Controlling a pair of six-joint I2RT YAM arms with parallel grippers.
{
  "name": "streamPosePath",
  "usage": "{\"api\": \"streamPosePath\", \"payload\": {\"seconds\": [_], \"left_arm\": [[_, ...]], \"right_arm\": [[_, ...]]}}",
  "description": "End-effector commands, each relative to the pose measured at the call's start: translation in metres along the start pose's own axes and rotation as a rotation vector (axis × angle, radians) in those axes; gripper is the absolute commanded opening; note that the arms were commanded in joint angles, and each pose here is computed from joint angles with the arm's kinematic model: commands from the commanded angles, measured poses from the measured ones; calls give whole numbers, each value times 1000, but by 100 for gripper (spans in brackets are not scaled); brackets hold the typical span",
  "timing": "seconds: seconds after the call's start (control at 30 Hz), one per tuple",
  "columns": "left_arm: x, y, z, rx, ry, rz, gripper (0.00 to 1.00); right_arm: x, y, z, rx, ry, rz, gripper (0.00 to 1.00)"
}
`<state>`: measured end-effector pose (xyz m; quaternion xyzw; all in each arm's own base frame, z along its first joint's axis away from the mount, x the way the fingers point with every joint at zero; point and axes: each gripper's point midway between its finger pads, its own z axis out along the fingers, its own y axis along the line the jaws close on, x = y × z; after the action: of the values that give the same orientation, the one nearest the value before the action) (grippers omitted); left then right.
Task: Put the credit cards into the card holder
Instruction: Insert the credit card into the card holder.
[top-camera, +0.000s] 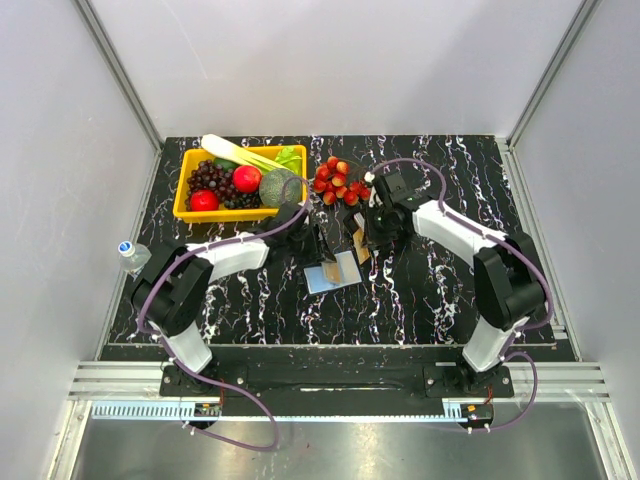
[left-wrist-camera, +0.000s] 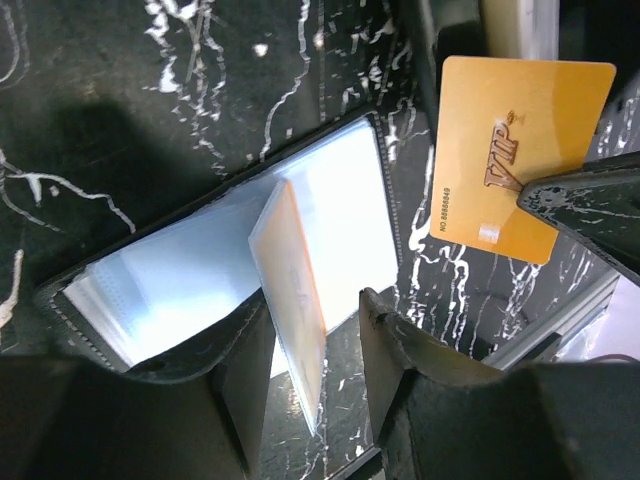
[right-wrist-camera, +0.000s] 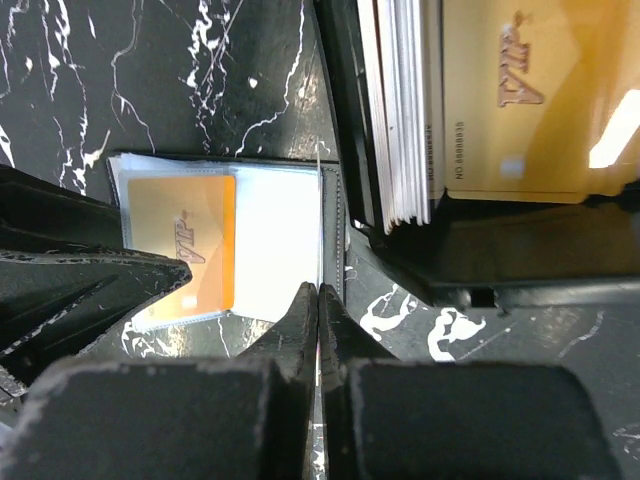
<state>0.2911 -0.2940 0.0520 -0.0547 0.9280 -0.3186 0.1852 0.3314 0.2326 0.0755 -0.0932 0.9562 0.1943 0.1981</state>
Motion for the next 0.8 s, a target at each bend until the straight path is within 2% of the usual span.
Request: {"api": "streamPosePath", "payload": {"seconds": [0.0,0.2,0.33,0.5,0.63,0.77], "left_arm": [[-24,-49,-9,143,-45,50,41],[-24,-69,8,191,-2,71,41],[-18,-72,21,190,35,59,40],[-23,-60,6,128,-36,65,39],[-29,-37,-20,20,-132,91,41],[-22,-7,-31,-81,-155,59,42]], "right_arm": [[-29,2,-33,46,-120,-38,0],[-35,-15,-50,140,-189,0,0],[-41,-11,-67,123,-236,8,0],[-41,9,-69,18,-237,-4,0],[-25,30,-48,-129,-161,15,0],[-12,48,-29,-261,-97,52,0]]}}
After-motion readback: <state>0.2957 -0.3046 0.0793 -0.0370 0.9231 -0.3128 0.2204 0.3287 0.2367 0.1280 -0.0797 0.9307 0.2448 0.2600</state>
